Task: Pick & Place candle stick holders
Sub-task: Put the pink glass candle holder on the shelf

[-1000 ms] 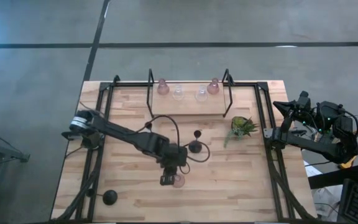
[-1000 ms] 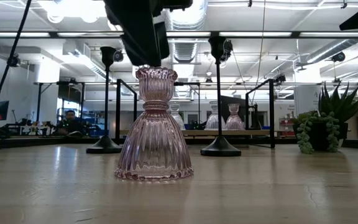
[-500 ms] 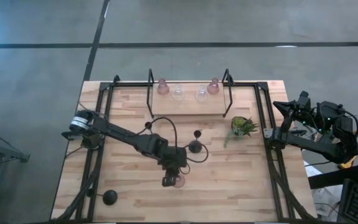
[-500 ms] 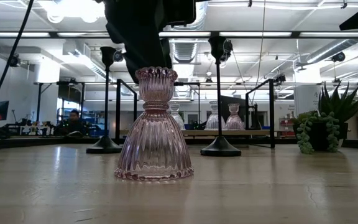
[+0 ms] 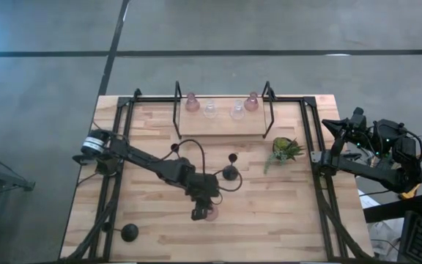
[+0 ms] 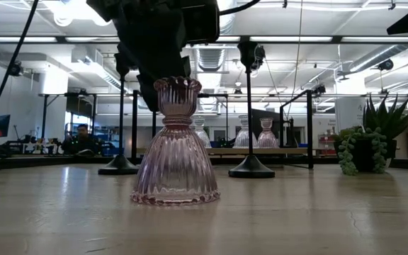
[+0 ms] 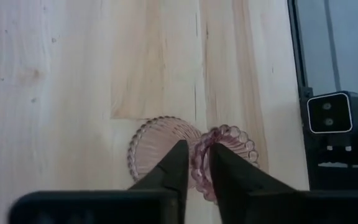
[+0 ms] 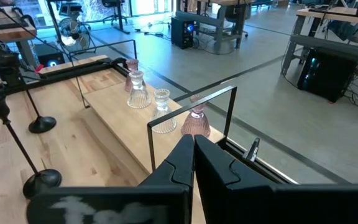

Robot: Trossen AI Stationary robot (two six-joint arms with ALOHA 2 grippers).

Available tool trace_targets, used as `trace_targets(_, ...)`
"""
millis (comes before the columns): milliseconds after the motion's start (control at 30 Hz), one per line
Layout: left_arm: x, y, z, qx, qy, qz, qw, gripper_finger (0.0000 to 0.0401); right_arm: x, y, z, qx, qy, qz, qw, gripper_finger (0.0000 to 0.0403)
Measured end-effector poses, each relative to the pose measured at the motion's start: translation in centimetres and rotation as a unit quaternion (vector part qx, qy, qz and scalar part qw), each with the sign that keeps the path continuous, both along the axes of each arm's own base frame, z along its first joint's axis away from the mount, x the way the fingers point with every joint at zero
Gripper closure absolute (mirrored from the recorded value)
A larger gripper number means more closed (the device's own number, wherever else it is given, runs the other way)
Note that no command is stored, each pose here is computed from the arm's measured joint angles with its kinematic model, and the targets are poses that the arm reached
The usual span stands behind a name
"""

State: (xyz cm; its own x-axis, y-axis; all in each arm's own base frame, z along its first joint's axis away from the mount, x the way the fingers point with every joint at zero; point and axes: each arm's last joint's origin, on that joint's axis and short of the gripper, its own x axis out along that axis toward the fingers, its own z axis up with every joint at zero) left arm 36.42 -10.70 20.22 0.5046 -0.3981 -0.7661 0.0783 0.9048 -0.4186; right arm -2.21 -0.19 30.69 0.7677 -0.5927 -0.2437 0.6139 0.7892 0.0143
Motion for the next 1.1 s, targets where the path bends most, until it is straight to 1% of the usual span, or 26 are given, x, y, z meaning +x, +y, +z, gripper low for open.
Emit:
trace_targets(33,0.0,0.0,-0.1,0.000,0.000,0.000,1.000,0.0364,0.0,0.0,0.0,0.000,0.000,0.000,1.000,0.0394)
trace_targets(67,0.1,0.0,-0.1,-0.001,0.000,0.001,1.000,0.0371,0.0,0.0,0.0,0.000,0.000,0.000,1.000,0.0394)
trace_targets(167,0.2,0.0,-0.4,-0.002,0.002,-0.002,1.000,0.0371,0.0,0.0,0.0,0.000,0.000,0.000,1.000,0.0394)
trace_targets(333,0.5,0.0,0.1,-0.004,0.006,-0.001,1.000,0.0371,0.0,0.0,0.0,0.000,0.000,0.000,1.000,0.0394)
trace_targets(433,0.6,0.3,1.0,0.002,0.029,0.001,1.000,0.0371,0.0,0.0,0.0,0.000,0.000,0.000,1.000,0.0394)
trace_targets(500,0.6,0.7,1.8,0.014,0.059,0.008,0.998,0.0371,0.0,0.0,0.0,0.000,0.000,0.000,1.000,0.0394)
trace_targets(600,0.8,1.5,3.8,0.022,0.086,0.019,0.996,0.0372,0.0,0.0,0.0,0.000,0.000,0.000,1.000,0.0394)
trace_targets(733,1.0,2.6,7.3,0.023,0.098,0.032,0.994,0.0373,0.0,0.0,0.0,0.000,0.000,0.000,1.000,0.0394)
trace_targets(900,1.2,4.3,12.2,0.017,0.079,0.054,0.995,0.0373,0.0,0.0,0.0,0.000,0.000,0.000,1.000,0.0394)
trace_targets(1100,-0.2,7.4,17.5,0.064,0.068,0.092,0.991,0.0373,0.0,0.0,0.0,0.000,0.000,0.000,1.000,0.0394)
